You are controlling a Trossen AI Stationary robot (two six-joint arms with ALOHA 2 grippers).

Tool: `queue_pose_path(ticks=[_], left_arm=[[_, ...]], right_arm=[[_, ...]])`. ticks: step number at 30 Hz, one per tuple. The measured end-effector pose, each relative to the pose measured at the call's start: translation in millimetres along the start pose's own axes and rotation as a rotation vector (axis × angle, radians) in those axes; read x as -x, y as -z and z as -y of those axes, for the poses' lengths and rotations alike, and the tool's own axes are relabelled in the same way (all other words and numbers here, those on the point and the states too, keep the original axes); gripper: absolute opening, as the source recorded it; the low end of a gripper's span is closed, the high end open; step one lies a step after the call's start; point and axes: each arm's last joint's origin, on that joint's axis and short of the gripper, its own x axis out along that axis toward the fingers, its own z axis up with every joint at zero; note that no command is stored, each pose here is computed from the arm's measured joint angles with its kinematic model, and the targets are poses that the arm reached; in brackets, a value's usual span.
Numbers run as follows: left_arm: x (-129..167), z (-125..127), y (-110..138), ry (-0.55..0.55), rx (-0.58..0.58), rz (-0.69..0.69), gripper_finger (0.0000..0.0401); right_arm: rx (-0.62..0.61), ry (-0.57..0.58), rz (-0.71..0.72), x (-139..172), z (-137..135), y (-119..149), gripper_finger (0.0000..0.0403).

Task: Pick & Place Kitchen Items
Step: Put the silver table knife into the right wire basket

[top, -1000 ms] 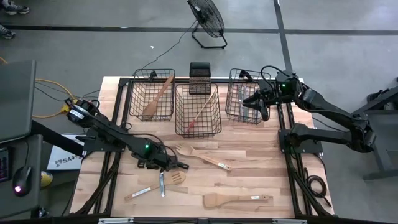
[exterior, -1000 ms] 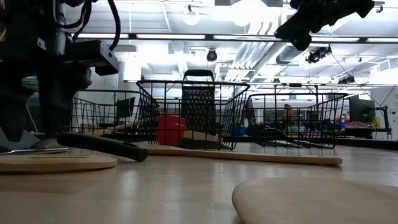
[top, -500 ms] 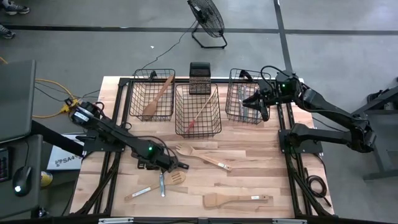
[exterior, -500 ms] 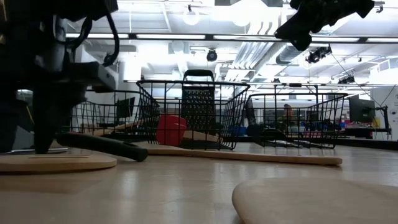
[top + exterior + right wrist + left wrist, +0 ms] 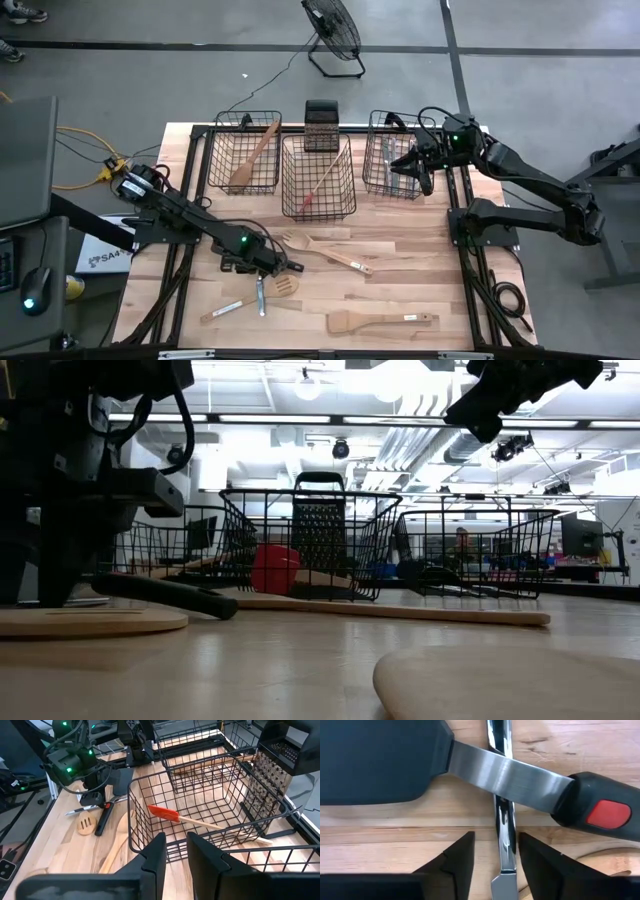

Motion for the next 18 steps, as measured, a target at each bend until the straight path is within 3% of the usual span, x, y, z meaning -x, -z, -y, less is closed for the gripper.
queue_pose_path(ticks=[7,18], left_arm=[[-0.5,-0.2,0.4,-0.008,-0.001,-0.017,0.0106],[-0.9,-0.4,1.0,-0.019,-0.007,-0.039,0.0103]], right_arm=[[0.000,-0.001,0.000,0.0,0.0,0.0,0.0070],[-0.001,-0.002,-0.002,0.0,0.0,0.3,0.0070]])
